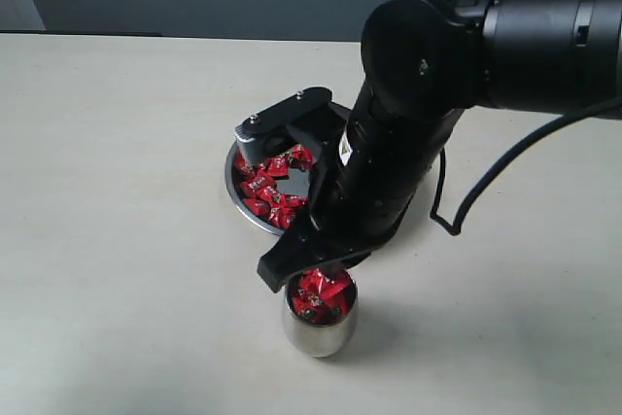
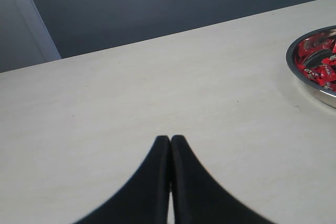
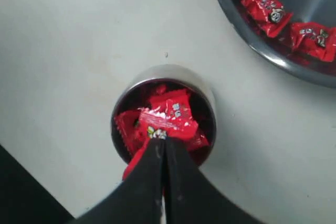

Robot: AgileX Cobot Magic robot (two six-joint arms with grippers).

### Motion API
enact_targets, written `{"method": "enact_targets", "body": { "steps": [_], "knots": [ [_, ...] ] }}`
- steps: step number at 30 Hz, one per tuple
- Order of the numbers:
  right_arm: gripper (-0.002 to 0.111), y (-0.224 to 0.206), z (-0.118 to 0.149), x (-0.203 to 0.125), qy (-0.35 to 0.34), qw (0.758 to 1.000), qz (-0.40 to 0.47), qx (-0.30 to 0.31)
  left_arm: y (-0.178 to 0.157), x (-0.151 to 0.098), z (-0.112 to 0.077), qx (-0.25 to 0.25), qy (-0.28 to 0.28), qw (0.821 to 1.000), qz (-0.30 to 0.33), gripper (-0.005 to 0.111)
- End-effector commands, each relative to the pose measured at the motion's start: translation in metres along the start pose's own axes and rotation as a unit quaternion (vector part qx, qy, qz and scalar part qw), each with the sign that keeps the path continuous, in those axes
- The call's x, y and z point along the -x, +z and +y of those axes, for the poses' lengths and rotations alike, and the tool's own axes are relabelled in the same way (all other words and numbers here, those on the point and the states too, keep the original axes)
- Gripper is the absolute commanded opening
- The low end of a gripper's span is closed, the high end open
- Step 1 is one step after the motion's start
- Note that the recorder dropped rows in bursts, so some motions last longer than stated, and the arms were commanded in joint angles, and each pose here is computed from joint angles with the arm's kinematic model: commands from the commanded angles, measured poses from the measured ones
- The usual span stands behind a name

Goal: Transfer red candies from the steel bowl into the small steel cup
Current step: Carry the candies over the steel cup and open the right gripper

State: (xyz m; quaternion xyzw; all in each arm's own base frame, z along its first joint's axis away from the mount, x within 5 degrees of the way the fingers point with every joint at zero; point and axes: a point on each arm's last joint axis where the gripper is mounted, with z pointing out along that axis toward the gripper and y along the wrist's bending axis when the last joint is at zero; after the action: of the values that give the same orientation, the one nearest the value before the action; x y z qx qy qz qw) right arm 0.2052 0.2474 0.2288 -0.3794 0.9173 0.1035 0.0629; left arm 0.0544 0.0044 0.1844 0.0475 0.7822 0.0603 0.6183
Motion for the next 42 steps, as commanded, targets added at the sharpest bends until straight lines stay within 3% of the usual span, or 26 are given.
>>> {"method": "enact_targets", "body": {
  "steps": [1,14,36,38,42],
  "knots": [
    [-0.001,0.004,-0.001,-0.002,0.002,1.0,-0.016,0.001,0.0,0.001,0.0,0.0,-0.003,1.0,-0.006,0.0],
    [-0.001,0.032,-0.003,0.0,0.013,1.0,0.021,0.007,0.0,0.001,0.0,0.0,-0.003,1.0,-0.006,0.0],
    [-0.001,0.038,-0.004,0.003,0.015,1.0,0.018,0.006,0.0,0.001,0.0,0.0,-0.003,1.0,-0.006,0.0],
    [0.004,0.038,-0.004,0.003,0.011,1.0,0.017,0.005,0.0,0.001,0.0,0.0,-0.003,1.0,-0.006,0.0],
    [0.024,0.038,-0.004,0.003,0.005,1.0,0.016,0.005,0.0,0.001,0.0,0.0,-0.003,1.0,-0.006,0.0]
  ]
}}
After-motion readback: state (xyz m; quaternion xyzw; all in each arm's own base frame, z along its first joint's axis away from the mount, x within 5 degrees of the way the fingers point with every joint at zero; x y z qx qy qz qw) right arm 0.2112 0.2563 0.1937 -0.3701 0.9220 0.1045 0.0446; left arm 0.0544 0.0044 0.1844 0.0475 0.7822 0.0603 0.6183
